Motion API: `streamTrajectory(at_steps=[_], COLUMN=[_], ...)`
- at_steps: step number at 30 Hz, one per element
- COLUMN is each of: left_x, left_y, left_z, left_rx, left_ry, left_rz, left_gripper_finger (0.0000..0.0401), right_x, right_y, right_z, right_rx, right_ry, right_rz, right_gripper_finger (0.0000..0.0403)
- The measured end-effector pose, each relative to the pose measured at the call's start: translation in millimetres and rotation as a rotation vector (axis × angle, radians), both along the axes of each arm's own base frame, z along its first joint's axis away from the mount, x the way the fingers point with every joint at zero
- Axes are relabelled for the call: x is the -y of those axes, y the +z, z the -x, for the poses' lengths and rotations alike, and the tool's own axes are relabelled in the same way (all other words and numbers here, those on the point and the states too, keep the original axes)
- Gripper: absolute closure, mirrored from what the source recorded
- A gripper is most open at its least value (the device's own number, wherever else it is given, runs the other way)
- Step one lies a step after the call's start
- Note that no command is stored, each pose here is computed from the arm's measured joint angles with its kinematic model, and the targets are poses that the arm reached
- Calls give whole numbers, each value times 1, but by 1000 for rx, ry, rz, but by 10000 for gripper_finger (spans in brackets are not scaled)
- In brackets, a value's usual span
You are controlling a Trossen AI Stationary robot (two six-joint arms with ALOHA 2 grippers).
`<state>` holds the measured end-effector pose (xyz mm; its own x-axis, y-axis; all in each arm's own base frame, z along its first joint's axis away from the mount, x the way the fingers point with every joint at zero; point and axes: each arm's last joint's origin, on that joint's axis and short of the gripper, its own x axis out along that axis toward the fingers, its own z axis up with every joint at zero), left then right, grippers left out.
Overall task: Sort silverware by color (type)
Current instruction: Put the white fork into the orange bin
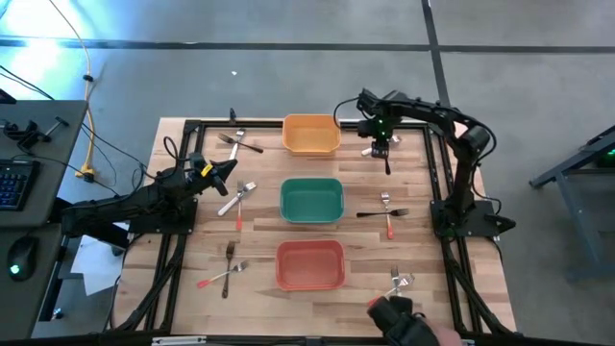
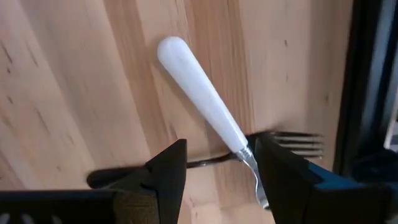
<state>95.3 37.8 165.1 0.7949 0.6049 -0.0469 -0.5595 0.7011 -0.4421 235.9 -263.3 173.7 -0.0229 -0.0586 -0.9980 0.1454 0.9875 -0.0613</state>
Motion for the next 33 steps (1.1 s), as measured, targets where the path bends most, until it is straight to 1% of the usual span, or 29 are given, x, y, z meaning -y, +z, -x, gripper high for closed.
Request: streamTrajectory(at_steps=[5, 12, 16, 22, 25, 33], left_x=[0, 0, 0, 0, 0, 0], left_y=[0, 0, 0, 0, 0, 0], left_z=[0, 0, 0, 0, 0, 0], left_rx=[0, 0, 0, -2, -10, 4], left_ry=[0, 0, 0, 0, -1, 1], left_rz=[0, 0, 0, -1, -13, 6], left_gripper_finger=[400, 400, 400, 400, 400, 400], right_x=[4, 8, 9, 9, 9, 7], right_y=[-12, -32, -39, -41, -41, -42], right_z=[-2, -6, -7, -7, -7, -5], right_rx=[-13, -37, -57, -57, -54, -67], right_ry=[25, 22, 6, -21, -23, -109], right_rz=[-14, -37, -46, -46, -50, -69], right_gripper_finger=[241, 267, 277, 293, 311, 361])
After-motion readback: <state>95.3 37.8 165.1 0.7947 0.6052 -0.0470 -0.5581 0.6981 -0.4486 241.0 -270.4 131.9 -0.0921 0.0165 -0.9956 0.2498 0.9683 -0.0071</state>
